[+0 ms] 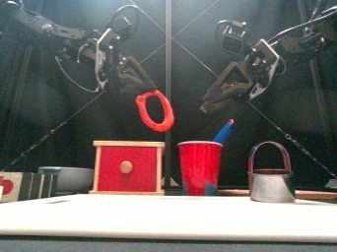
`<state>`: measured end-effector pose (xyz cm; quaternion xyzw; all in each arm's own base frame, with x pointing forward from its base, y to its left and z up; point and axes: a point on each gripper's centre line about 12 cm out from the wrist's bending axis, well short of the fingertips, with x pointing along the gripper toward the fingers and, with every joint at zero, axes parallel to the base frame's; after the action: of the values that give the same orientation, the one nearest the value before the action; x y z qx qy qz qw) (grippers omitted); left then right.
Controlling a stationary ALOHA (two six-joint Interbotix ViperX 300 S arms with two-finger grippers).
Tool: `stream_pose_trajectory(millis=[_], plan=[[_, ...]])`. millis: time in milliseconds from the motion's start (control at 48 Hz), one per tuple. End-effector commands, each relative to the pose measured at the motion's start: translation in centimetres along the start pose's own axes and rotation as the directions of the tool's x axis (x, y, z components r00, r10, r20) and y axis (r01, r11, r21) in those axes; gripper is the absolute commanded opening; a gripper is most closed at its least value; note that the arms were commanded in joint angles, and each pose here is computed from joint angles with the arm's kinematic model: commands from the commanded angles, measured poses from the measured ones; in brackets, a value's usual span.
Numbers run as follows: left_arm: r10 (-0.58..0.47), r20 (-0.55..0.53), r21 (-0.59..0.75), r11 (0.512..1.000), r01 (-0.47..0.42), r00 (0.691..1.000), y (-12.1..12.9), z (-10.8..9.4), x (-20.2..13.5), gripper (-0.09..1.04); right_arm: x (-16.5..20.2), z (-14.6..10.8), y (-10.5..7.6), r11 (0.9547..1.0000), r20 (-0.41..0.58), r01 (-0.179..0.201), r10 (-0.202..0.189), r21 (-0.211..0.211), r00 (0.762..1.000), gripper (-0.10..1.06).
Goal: Get the cutter from the drawer then cut the dough then place the extra dough in the bowl
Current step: Place the extra dough in the bowl
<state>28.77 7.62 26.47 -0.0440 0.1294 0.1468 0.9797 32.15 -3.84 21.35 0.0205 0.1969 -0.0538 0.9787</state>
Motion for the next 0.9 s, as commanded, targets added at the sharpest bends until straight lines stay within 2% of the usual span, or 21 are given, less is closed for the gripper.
stream_pose_trajectory(millis=[21,83,229,396,521,604,771,833,896], plan=[[0.072,0.087,-0.023,0.997,-0.071,0.994,2.2,0.9,-3.1,0.54,0.1,1.2,-0.1,1.0,0.051,0.001,-0.001,0.0,0.999,0.83],[0.115,0.101,-0.036,0.993,-0.111,0.988,3.3,0.1,-4.7,0.54,0.1,1.2,0.0,1.0,0.057,-0.001,0.001,-0.001,0.998,0.83],[0.197,0.109,-0.06,0.98,-0.191,0.974,4.9,-3.5,-7.6,0.54,0.1,1.3,-0.1,1.0,0.064,-0.001,0.001,0.001,0.998,0.83],[0.24,0.068,-0.093,0.968,-0.234,0.968,5.6,-6.7,-8.4,0.55,0.1,1.3,-0.1,1.0,0.063,-0.001,0.001,0.004,0.998,0.83],[0.282,0.015,-0.147,0.95,-0.277,0.959,6.4,-8.1,-8.4,0.59,0.1,1.3,0.0,1.0,0.067,-0.003,0.003,0.005,0.998,0.83],[0.316,-0.023,-0.202,0.928,-0.314,0.948,7.1,-8.8,-8.3,0.68,0.1,1.3,0.0,1.0,0.07,-0.003,0.003,0.007,0.998,0.83],[0.362,-0.09,-0.339,0.865,-0.37,0.928,8.0,-9.9,-7.9,0.97,0.1,1.2,-0.1,0.9999,0.066,-0.002,0.001,0.011,0.998,0.83],[0.376,-0.085,-0.369,0.848,-0.38,0.923,8.2,-9.7,-7.9,1.03,0.1,1.2,0.0,0.9999,0.066,-0.003,0.002,0.014,0.998,0.83],[0.379,-0.072,-0.36,0.853,-0.378,0.923,8.2,-9.5,-7.9,1.03,0.1,1.2,-0.1,0.9999,0.066,-0.001,0.0,0.017,0.998,0.83]])
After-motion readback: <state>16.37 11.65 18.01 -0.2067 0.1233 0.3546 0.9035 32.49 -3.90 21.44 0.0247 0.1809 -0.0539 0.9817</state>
